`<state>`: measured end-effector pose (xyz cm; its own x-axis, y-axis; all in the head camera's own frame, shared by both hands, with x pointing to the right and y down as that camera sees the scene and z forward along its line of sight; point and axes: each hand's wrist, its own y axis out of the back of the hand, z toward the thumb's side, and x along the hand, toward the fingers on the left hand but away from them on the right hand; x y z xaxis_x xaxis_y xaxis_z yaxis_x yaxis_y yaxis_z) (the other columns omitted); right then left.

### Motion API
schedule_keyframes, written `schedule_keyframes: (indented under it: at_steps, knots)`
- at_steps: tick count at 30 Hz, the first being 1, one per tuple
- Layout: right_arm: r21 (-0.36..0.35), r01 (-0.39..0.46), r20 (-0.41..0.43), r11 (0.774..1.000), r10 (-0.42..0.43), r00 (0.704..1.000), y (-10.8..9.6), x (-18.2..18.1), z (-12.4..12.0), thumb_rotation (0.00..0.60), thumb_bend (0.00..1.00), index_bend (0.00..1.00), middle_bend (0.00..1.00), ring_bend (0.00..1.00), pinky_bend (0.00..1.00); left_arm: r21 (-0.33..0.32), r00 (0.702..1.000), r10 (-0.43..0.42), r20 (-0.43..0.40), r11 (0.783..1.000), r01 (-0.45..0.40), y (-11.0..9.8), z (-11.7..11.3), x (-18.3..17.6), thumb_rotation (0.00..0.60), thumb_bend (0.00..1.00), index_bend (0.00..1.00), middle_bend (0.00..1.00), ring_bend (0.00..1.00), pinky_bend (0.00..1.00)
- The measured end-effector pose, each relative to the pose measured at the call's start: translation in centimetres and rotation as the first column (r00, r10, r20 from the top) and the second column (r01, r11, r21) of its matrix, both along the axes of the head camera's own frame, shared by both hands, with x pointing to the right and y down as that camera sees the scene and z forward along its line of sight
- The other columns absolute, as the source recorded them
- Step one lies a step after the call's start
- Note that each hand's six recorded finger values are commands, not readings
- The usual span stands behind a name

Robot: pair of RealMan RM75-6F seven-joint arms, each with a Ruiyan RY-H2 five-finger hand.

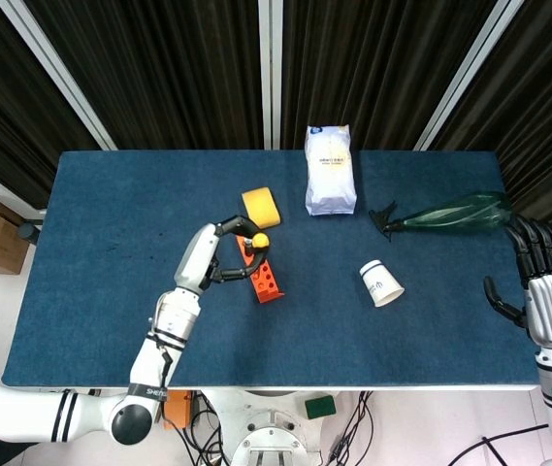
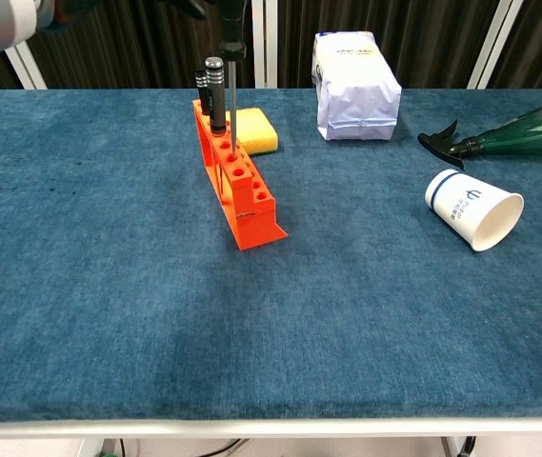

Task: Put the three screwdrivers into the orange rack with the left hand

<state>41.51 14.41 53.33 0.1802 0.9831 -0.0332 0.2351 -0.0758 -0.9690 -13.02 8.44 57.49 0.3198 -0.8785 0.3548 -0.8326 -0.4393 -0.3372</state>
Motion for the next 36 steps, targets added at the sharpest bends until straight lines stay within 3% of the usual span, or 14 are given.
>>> schedule_keyframes:
  at_steps: [25,36]
  knots:
    - [-0.002,0.006,-0.006,1.0,-0.006,1.0,0.0,-0.3,0.2,0.6,0.4,0.0,0.0,0.0,0.0,-0.006,1.0,-0.006,0.0,1.0,0.006,0.0,0.6,-0.8,0.6,0.34,0.63,0.57,0.4,0.33]
    - [-0.003,0.006,-0.007,1.0,-0.006,1.0,0.1,-0.3,0.1,0.6,0.4,0.0,0.0,0.0,0.0,-0.019,1.0,-0.003,0.006,1.0,0.003,1.3,2.7,-1.0,0.6,0.34,0.63,0.57,0.41,0.33]
